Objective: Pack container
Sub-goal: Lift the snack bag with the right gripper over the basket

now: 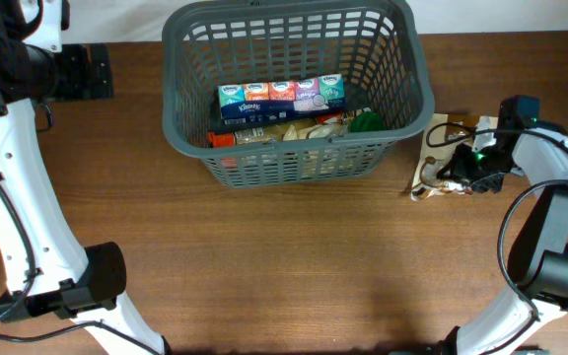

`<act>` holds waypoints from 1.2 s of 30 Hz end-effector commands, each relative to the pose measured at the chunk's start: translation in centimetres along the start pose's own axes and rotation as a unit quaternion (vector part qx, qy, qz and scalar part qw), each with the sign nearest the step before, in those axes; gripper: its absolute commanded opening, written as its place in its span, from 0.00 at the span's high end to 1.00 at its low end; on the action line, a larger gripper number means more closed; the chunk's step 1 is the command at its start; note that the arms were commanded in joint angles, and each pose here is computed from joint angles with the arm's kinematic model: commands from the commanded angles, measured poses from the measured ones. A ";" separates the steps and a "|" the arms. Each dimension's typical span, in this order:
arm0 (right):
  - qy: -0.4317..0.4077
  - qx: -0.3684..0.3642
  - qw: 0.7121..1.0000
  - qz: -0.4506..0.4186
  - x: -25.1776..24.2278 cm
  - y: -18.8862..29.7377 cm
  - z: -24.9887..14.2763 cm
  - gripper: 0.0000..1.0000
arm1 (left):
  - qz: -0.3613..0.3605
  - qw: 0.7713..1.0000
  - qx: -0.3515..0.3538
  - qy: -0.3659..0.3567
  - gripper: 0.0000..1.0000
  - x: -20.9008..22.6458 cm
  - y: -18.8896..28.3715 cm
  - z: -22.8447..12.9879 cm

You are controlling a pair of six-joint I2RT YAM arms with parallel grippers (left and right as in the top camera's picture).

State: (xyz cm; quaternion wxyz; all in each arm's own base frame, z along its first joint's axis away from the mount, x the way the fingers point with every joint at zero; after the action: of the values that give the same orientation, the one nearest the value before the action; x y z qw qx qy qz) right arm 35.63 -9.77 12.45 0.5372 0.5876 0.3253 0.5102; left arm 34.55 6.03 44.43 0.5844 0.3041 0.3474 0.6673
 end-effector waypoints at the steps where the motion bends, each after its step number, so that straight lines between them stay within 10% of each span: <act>1: -0.010 -0.050 0.999 -0.016 -0.1 3.3 2.0 0.96 | -0.005 1.000 0.004 0.007 0.01 0.1 -0.3 0.0; 13: 0.038 -0.223 0.974 -0.012 4.4 19.0 4.1 0.96 | -0.005 1.000 0.004 0.006 0.01 0.1 -0.3 0.0; 22: 0.236 -0.386 0.889 0.067 12.8 30.4 -0.4 0.96 | -0.005 1.000 0.004 0.007 0.01 0.1 -0.3 0.0; 36: 0.579 -0.284 0.744 0.176 27.2 24.0 -5.3 0.96 | -0.005 1.000 0.004 0.006 0.01 0.1 -0.3 0.0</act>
State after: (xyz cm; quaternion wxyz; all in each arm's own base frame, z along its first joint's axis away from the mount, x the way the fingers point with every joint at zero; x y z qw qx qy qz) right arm 32.45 9.17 43.99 0.3572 0.0908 0.2711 0.8892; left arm 34.55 6.03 44.43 0.5844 0.3041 0.3474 0.6673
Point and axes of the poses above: each gripper's point midway between its finger pads, its own y axis back along the fingers, its own x axis along the line the jaws close on, z = x × y, the point moved 10 cm from there along y, back along the fingers, and after that the axes turned 4 degrees about y, right-handed, at the moved point
